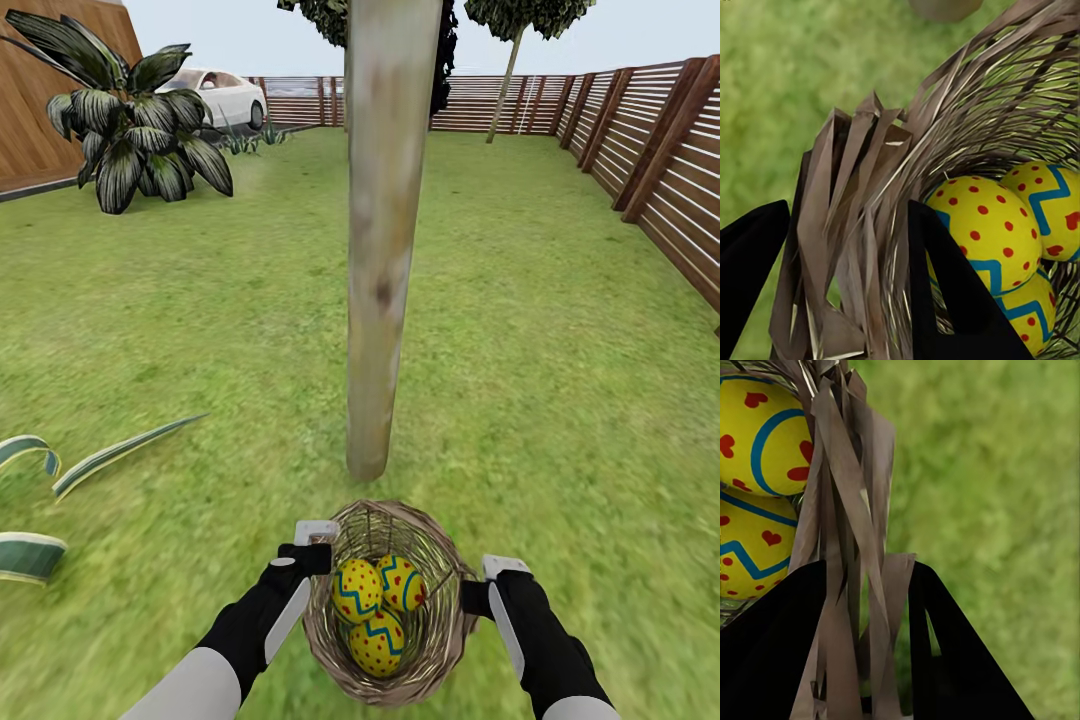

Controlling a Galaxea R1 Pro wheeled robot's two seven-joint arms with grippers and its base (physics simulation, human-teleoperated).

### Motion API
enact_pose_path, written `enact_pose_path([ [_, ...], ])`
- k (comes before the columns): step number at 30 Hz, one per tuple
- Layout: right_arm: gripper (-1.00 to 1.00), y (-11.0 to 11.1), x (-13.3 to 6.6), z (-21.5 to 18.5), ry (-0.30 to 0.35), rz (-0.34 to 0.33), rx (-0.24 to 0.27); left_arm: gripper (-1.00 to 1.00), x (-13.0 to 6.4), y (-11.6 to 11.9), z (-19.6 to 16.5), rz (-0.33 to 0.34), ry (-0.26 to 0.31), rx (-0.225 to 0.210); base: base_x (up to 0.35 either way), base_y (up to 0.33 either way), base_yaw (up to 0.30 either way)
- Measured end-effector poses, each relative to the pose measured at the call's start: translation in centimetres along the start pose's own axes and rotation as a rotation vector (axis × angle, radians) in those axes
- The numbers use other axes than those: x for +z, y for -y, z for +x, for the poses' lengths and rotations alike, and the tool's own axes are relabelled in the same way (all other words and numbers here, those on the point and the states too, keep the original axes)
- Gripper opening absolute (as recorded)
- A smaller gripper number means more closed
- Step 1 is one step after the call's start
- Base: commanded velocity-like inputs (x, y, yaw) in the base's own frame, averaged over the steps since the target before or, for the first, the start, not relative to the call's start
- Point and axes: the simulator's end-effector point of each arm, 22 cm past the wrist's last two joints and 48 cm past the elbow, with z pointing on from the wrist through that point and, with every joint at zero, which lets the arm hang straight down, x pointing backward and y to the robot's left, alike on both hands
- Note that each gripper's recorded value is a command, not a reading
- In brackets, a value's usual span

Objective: Take the three Easter eggs out of the wicker basket on the lawn in the garden, then place them on the lawn next to a single tree (choose any tree) so that all three eggs are next to the same tree and none are left in the basket.

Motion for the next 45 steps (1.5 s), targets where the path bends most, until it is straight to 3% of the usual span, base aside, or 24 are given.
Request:
enact_pose_path([
  [22, -1.0, 0.0, 1.1, 0.3, 0.003, -0.001, 0.0, -1.0, 0.9, -0.1, 0.7, -0.001, 0.001, 0.0, 0.0, 0.0, 0.0],
  [45, -1.0, -0.1, 4.7, 1.6, 0.002, -0.002, 0.001, -1.0, 3.8, -0.3, 3.1, -0.001, 0.0, 0.0, 0.0, 0.0, 0.0],
])
